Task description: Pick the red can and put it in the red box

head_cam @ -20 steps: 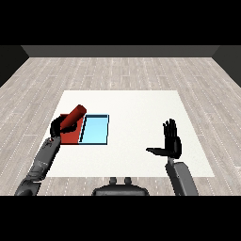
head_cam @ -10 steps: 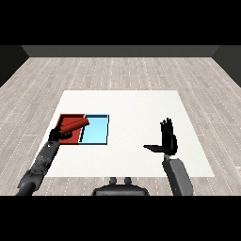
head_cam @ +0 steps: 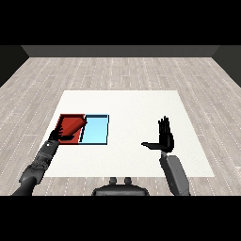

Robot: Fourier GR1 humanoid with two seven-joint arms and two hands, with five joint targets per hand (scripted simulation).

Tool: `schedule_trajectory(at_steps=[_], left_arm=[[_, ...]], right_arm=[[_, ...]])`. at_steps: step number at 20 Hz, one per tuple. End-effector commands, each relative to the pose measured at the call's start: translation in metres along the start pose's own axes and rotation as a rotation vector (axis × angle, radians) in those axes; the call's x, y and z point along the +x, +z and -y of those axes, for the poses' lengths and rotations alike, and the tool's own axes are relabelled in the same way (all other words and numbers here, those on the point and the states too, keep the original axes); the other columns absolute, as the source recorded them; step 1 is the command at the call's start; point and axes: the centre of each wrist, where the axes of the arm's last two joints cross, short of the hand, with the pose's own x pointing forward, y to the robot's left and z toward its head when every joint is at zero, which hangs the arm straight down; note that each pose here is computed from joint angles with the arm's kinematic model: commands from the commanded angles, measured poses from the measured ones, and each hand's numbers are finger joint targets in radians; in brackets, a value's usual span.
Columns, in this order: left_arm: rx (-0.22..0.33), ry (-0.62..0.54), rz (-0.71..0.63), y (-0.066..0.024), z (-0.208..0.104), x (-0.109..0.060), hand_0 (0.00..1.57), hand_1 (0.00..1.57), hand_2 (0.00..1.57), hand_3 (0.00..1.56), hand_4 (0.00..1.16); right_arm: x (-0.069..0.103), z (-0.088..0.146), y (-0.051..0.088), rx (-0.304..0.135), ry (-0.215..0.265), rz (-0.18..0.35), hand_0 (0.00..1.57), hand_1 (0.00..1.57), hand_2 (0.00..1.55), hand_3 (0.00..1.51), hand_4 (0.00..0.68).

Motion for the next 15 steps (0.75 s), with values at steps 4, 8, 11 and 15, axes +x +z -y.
schedule_trajectory(at_steps=[4, 8, 11, 15], left_arm=[[0.082, 0.546, 0.332, -0.0039, -0.001, 0.048, 0.00, 0.00, 0.00, 0.00, 0.00], [-0.024, 0.872, 0.697, 0.0012, 0.004, 0.087, 0.00, 0.00, 0.00, 0.00, 0.00], [-0.100, 1.048, 0.835, 0.0153, 0.038, 0.097, 0.00, 0.00, 0.00, 0.00, 0.00], [-0.213, 1.123, 0.924, 0.0525, 0.100, 0.087, 0.00, 0.00, 0.00, 0.00, 0.00]], right_arm=[[0.005, 0.012, 0.000, 0.001, -0.043, 0.009, 0.00, 0.00, 0.00, 0.00, 0.000], [0.001, 0.012, 0.003, 0.046, -0.027, -0.006, 0.00, 0.00, 0.00, 0.00, 0.000], [0.002, 0.014, -0.003, 0.041, -0.011, 0.010, 0.00, 0.00, 0.00, 0.00, 0.000], [0.009, 0.016, 0.001, 0.088, -0.004, 0.020, 0.00, 0.00, 0.00, 0.00, 0.000]])
